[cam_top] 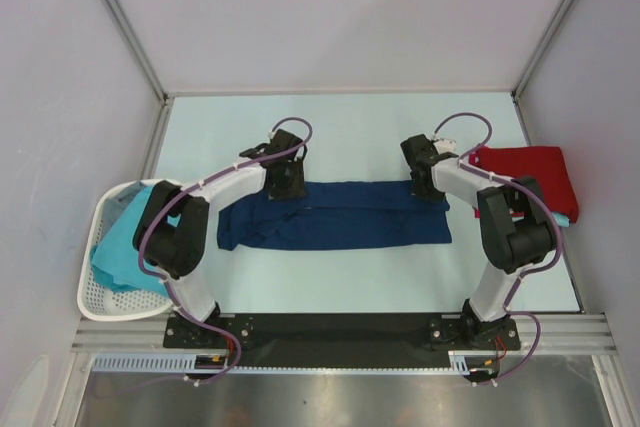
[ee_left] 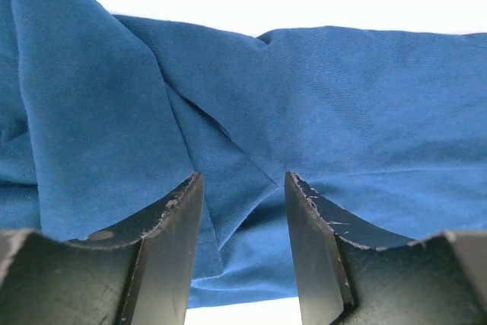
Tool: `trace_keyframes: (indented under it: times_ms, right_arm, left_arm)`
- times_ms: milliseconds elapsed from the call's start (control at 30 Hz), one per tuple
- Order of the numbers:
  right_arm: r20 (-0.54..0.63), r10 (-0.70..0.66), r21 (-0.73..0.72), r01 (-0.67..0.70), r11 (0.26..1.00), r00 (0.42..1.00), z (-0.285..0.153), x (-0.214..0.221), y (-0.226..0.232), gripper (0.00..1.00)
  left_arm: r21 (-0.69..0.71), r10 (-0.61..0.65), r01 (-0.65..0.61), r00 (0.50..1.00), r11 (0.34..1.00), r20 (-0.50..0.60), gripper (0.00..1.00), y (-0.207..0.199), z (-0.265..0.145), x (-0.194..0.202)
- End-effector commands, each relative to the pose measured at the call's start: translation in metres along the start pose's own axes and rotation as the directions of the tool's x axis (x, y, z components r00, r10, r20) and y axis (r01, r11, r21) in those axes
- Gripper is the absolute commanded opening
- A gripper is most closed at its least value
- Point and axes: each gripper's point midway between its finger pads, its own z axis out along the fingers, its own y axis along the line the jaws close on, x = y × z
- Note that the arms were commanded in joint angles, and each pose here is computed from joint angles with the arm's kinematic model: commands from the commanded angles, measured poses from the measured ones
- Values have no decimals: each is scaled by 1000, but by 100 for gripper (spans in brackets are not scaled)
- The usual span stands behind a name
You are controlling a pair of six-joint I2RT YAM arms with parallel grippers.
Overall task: Fold and stack the t-shirts
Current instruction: Fold the other side of the tshirt into a rectangle
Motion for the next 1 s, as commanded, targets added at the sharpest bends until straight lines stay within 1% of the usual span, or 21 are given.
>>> trace_keyframes:
  times_ms: [0,100,233,267,300,400,433,467,700,967]
  right_arm:
    - [11,18,3,-18,1000,1000,8,-2,6,40]
    - [3,12,-3,-12,1000,1000,12,1,9,38]
    - [-16,2,3,-1,1000,1000,19,6,11,31]
    - [-23,3,2,-3,1000,1000,20,6,11,31]
    - [-19,6,0,-6,1000,1000,19,6,12,31]
    - [4,28,-4,-28,1000,1000,12,-2,9,38]
    - [26,41,-17,-41,999,999,4,-10,9,43]
    - [41,49,-15,-48,999,998,0,-16,8,44]
    - [101,70,-22,-68,997,992,-15,-53,8,44]
    - [87,84,-16,-83,996,993,0,-61,12,42]
  left_arm:
    - [35,-19,17,999,999,45,52,-8,-15,-9]
    - [28,-18,17,999,999,40,52,-5,-14,-6]
    - [26,-16,15,999,1000,36,52,-5,-14,-4]
    - [25,-17,16,999,1000,36,52,-5,-14,-4]
    - [25,-17,16,999,1000,36,52,-4,-14,-4]
    - [20,-14,13,999,1000,36,52,-3,-14,-4]
    - [21,-14,13,999,1000,39,52,-3,-15,-4]
    - [20,-14,13,999,1000,36,52,-3,-14,-4]
    - [31,-10,9,1000,999,26,52,-9,-11,-4]
    - [25,-6,5,1000,1000,21,52,-8,-10,-2]
